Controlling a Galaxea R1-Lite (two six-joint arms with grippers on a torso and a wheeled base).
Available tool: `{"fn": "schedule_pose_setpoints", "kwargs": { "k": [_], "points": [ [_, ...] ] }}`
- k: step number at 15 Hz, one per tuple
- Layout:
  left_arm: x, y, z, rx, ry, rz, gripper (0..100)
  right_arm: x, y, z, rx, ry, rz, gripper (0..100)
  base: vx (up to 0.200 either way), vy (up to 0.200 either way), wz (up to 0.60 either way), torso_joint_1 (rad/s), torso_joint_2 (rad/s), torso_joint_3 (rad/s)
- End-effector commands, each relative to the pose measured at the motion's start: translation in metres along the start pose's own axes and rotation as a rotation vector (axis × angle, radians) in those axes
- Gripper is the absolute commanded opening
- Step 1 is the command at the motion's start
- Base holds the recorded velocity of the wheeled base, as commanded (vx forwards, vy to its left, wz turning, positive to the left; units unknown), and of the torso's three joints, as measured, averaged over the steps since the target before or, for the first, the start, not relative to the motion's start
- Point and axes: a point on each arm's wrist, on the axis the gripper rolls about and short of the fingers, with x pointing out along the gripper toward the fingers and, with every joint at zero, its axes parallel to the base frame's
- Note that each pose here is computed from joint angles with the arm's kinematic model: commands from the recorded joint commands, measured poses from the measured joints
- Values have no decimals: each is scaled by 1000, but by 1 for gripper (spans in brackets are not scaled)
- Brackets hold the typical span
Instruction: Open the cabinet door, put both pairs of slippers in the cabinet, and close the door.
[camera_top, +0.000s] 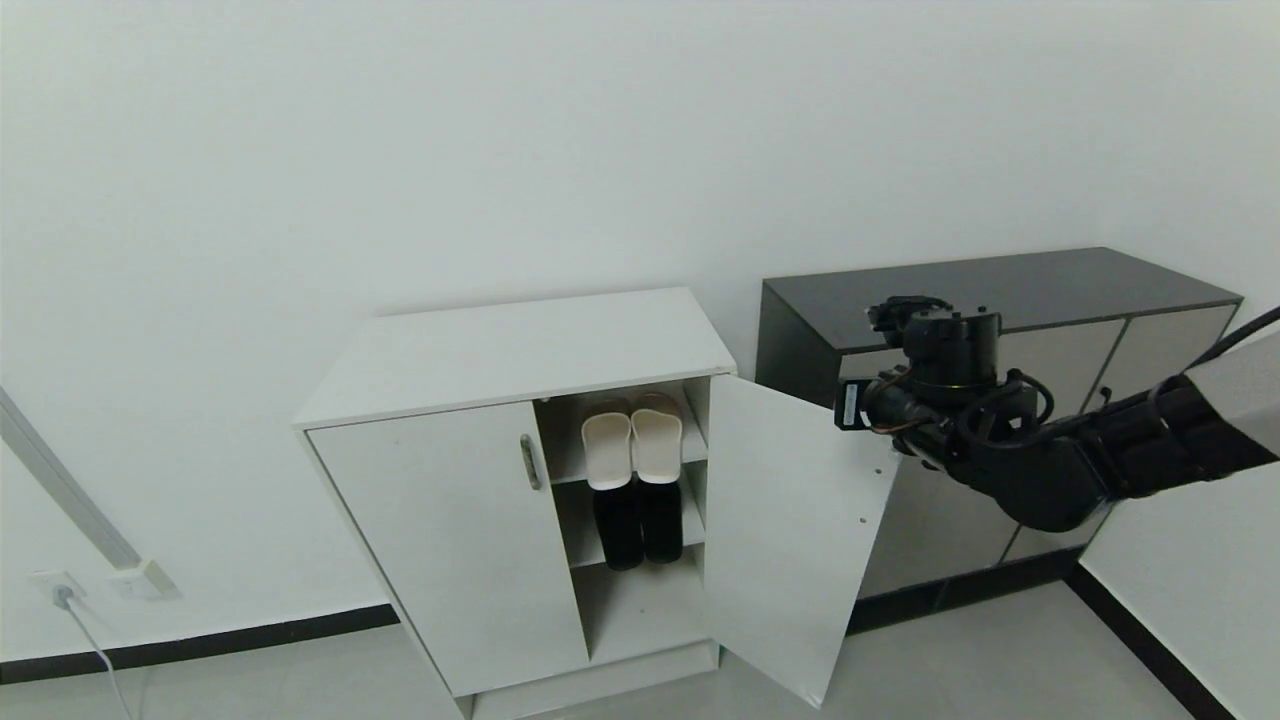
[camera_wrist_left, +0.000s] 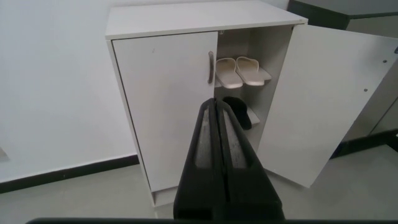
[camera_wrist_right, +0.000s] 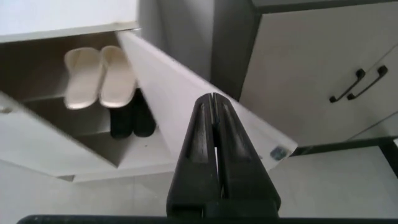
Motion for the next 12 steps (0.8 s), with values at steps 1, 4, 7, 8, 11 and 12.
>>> {"fn": "schedule_pose_setpoints", "kwargs": {
  "k": [1,4,7,8,11,12],
  "points": [
    [0,0,0,0,1,0,0,30,-7,-15,3,25,-21,0,0,0,0,0,0,0],
    [0,0,0,2,1,0,0,45,-9,-23,5,36,-24,0,0,0,0,0,0,0],
    [0,0,0,2,1,-2,0,54,-13,-26,9,34,-35,0,0,0,0,0,0,0],
    [0,0,0,2,1,0,0,55,-13,-28,8,37,-33,0,0,0,0,0,0,0],
    [0,0,0,2,1,-2,0,59,-16,-32,7,47,-42,0,0,0,0,0,0,0],
    [0,0,0,2,1,0,0,60,-17,-33,7,48,-45,0,0,0,0,0,0,0]
  ]
}}
